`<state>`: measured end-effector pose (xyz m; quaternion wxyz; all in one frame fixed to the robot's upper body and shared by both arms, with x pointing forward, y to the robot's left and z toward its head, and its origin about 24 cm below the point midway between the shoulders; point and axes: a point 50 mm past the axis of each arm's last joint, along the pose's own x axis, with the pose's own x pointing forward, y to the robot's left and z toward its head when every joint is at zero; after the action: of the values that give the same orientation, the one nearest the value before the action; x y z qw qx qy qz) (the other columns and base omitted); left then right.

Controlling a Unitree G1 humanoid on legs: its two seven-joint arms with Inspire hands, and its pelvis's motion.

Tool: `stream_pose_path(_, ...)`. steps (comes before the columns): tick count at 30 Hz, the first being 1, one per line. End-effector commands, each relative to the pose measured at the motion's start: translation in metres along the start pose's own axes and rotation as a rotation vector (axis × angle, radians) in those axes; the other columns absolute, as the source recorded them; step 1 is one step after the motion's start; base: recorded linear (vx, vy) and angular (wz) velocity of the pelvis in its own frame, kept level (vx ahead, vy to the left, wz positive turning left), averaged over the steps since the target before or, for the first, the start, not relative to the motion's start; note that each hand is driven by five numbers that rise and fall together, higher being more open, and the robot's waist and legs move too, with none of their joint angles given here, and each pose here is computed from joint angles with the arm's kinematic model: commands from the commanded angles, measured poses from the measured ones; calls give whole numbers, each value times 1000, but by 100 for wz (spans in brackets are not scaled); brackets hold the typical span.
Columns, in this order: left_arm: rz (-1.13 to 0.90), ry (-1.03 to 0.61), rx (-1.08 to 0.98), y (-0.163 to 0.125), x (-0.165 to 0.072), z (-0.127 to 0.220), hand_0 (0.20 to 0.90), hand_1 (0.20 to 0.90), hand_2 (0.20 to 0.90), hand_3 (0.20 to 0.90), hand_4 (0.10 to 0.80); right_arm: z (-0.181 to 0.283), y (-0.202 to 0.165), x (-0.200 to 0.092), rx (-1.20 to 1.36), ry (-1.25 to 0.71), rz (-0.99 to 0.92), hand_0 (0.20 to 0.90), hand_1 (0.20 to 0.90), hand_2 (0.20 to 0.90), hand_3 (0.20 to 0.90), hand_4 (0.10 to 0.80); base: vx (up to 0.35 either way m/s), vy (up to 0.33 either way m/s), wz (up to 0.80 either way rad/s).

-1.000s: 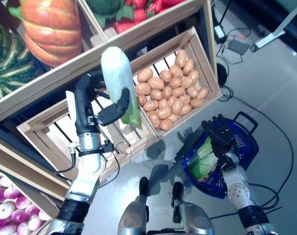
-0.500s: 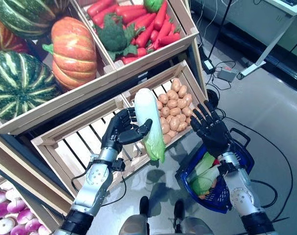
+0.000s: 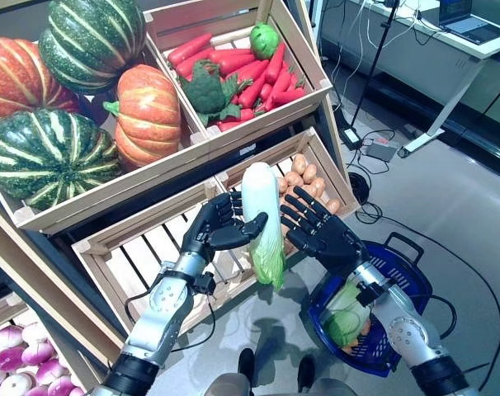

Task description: Put vegetables into the basket

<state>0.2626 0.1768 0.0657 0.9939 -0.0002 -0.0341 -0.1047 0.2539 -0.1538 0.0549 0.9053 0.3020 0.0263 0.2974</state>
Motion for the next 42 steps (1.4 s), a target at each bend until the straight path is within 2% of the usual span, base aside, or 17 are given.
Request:
stream_pose_path(1, -80, -276, -78, -8, 9, 49, 300, 300, 300, 300, 400, -1, 19, 10, -50, 26, 151, 900, 900, 900, 900, 800, 33, 7, 1)
stream_pose_path(8, -107, -348, -127, -13, 5, 61, 300, 300, 300, 300, 400, -19, 13, 3, -61, 109, 81, 900, 900, 900, 900, 800, 0, 0, 0)
stream_pose_path(17, -151, -356, -187, -20, 4, 63, 300, 300, 300, 300, 400, -33, 5, -2, -120, 216, 13, 900, 900, 900, 900, 800, 0, 0, 0)
stream_pose_path(23, -151, -360, -187, -23, 4, 64, 300, 300, 300, 300, 400, -41, -11, -8, -168, 255, -187, 900, 900, 900, 900, 800, 0, 0, 0)
stream_pose_path(30, -140, -365, -184, -23, 4, 66, 300, 300, 300, 300, 400, -50, -15, -10, -181, 294, -290, 900, 900, 900, 900, 800, 0, 0, 0)
stream_pose_path(36, -153, -361, -186, -26, 5, 67, 300, 300, 300, 300, 400, -54, -10, -6, -207, 329, -262, 900, 900, 900, 900, 800, 0, 0, 0)
stream_pose_path(42, -177, -347, -207, -29, 6, 67, 300, 300, 300, 300, 400, -55, 0, -3, -208, 355, -126, 900, 900, 900, 900, 800, 0, 0, 0)
